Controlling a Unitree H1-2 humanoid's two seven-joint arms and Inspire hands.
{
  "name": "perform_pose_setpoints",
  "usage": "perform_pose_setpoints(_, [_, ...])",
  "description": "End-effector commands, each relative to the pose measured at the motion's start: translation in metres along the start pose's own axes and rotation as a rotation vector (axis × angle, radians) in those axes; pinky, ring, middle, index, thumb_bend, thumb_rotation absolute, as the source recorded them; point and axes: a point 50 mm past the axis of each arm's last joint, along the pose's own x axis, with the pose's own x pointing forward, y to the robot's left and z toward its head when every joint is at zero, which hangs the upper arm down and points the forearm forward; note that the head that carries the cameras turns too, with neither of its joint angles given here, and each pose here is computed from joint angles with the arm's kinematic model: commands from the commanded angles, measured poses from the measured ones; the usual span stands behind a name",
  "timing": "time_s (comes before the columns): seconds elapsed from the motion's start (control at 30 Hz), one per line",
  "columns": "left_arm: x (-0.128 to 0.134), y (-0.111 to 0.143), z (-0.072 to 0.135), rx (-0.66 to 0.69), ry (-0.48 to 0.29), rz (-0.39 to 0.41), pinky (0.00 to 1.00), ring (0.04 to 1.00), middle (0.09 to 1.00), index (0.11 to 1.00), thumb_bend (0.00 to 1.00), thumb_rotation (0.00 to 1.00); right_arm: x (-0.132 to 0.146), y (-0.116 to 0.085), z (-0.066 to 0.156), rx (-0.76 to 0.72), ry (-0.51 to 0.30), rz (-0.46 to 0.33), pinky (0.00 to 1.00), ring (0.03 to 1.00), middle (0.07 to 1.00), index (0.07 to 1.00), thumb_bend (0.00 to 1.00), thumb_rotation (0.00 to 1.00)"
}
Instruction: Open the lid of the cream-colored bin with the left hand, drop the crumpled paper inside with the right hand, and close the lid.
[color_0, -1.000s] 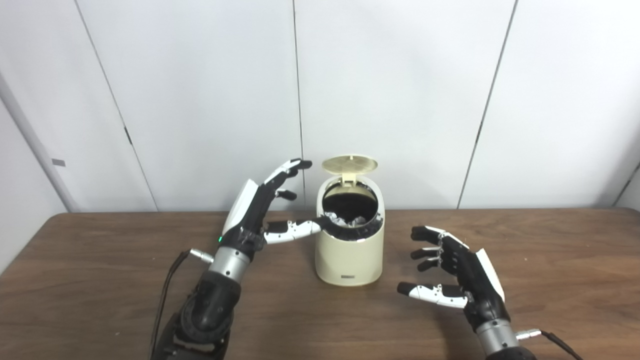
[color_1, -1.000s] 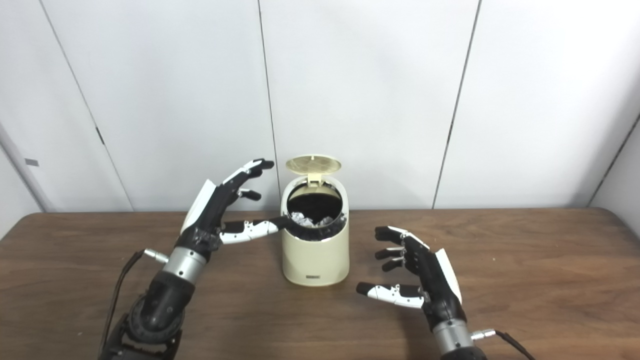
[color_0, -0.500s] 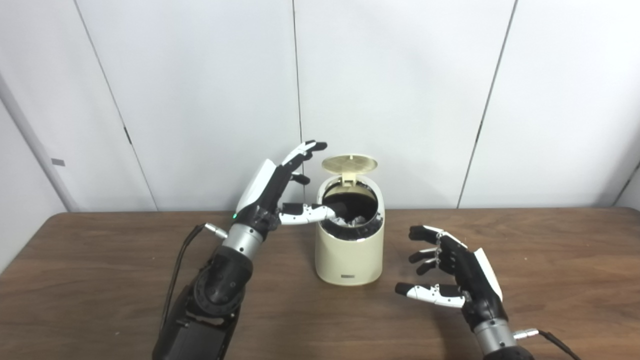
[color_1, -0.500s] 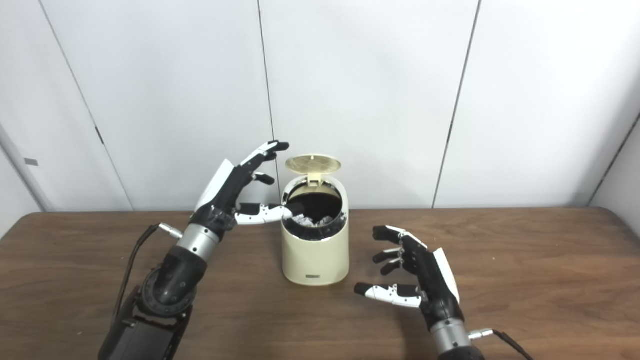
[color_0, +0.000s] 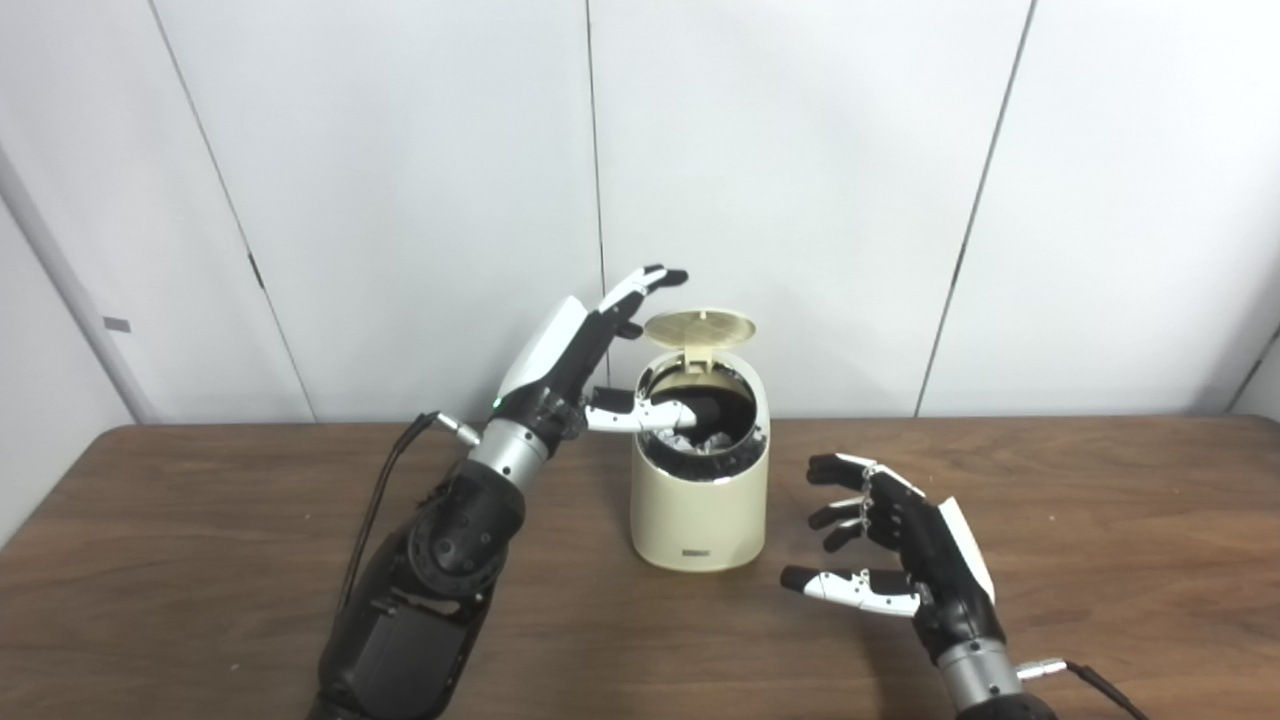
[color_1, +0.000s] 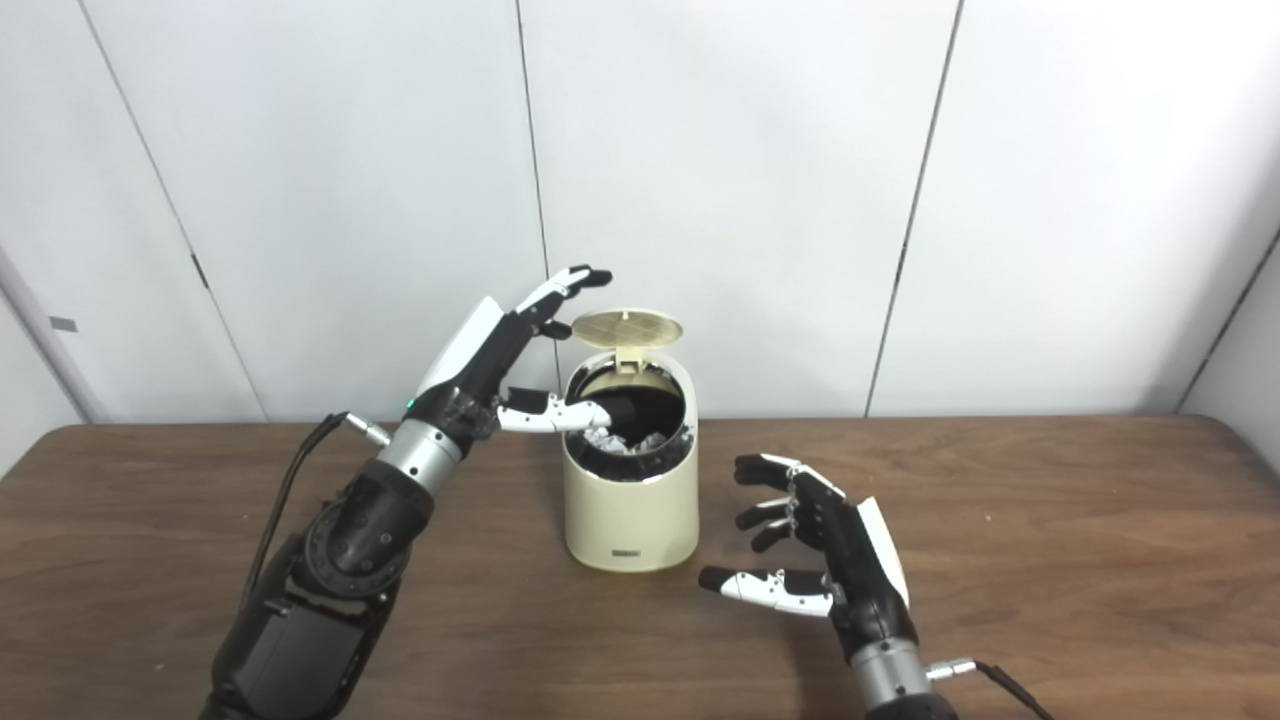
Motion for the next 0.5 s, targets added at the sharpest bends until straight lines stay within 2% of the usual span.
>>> perform_pose_setpoints(0.0, [0.0142, 0.0199, 0.0214, 0.06, -0.087, 0.036, 0.77, 0.92, 0.931, 0.908, 0.89, 0.31, 0.0104, 0.0, 0.019, 0.011, -0.11, -0.015, 0.43, 0.559, 0.727, 0.704, 0.75, 0.06])
perform_pose_setpoints(0.13, [0.0129, 0.0213, 0.0237, 0.084, -0.08, 0.018, 0.79, 0.92, 0.889, 0.868, 0.88, 0.31, 0.0109, 0.0012, 0.0197, 0.016, -0.117, -0.015, 0.43, 0.552, 0.722, 0.702, 0.75, 0.04])
perform_pose_setpoints(0.27, [0.0104, 0.0227, 0.0241, 0.11, -0.075, -0.006, 0.85, 0.974, 0.858, 0.832, 0.87, 0.34, 0.0112, 0.0022, 0.0199, 0.019, -0.116, -0.019, 0.43, 0.549, 0.722, 0.699, 0.75, 0.05])
perform_pose_setpoints(0.47, [0.007, 0.025, 0.025, 0.148, -0.07, -0.017, 0.87, 0.986, 0.816, 0.773, 0.87, 0.35, 0.0116, 0.0045, 0.0205, 0.022, -0.117, -0.016, 0.42, 0.545, 0.724, 0.699, 0.74, 0.05])
